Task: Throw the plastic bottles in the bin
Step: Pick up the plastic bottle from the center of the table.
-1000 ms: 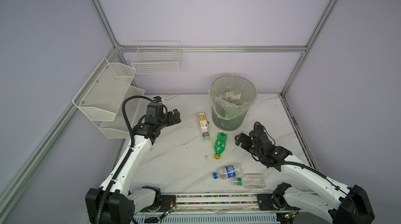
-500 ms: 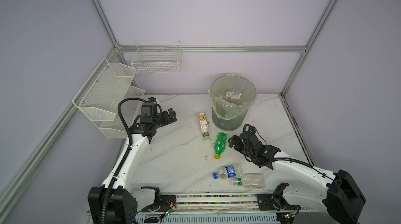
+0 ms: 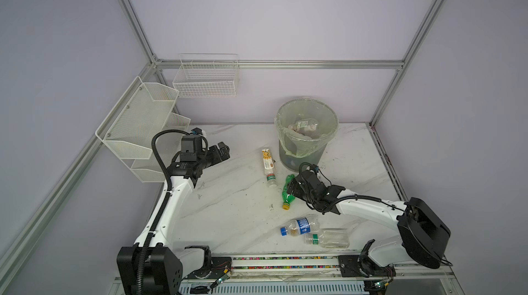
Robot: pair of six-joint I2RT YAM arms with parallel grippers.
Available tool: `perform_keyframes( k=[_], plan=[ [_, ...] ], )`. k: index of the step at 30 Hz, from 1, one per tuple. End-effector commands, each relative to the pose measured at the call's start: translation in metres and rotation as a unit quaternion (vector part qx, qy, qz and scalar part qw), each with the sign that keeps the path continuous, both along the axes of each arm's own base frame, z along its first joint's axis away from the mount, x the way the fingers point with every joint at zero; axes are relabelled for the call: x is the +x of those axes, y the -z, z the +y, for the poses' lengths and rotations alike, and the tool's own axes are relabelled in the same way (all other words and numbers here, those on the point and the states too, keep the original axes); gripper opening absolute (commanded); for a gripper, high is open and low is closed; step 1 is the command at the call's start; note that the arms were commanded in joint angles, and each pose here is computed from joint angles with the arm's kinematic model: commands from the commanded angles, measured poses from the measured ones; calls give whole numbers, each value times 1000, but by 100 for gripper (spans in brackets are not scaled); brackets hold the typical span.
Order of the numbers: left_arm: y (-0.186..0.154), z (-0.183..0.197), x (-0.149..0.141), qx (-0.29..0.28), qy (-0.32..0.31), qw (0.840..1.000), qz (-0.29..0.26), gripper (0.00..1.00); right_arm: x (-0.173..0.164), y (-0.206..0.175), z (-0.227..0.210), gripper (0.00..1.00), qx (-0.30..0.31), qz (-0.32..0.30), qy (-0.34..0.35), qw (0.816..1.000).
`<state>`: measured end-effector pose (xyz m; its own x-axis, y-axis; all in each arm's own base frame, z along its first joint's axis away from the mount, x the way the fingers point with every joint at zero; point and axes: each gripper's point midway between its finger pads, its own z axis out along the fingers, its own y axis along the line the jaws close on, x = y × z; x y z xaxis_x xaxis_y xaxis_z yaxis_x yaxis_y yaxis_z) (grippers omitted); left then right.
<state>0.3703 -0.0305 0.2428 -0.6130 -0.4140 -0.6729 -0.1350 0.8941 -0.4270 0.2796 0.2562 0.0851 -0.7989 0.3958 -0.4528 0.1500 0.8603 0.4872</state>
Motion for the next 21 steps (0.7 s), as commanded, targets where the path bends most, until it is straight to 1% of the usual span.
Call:
perform_keyframes(
  k=[1, 2, 5, 13, 16, 21],
  plan=[
    [7, -6, 0, -11, 18, 1000, 0, 100, 8, -5, 9, 92, 8, -12, 12, 1000],
    [8, -7, 1, -14, 21, 1000, 2, 100, 9, -2, 10, 89, 1, -10, 12, 1000],
    [9, -9, 2, -17, 26, 999, 6, 100, 10, 9, 11, 89, -25, 0, 9, 1000],
    [9, -11, 1, -20, 31, 999, 7, 100, 14, 25, 23, 88, -31, 12, -1, 999],
    [10, -12, 1, -22, 33, 999, 8, 100, 16, 29, 26, 86, -39, 15, -3, 999],
    [10, -13, 1, -25, 34, 999, 9, 100, 18, 31, 27, 77, -42, 15, -4, 999]
  ],
)
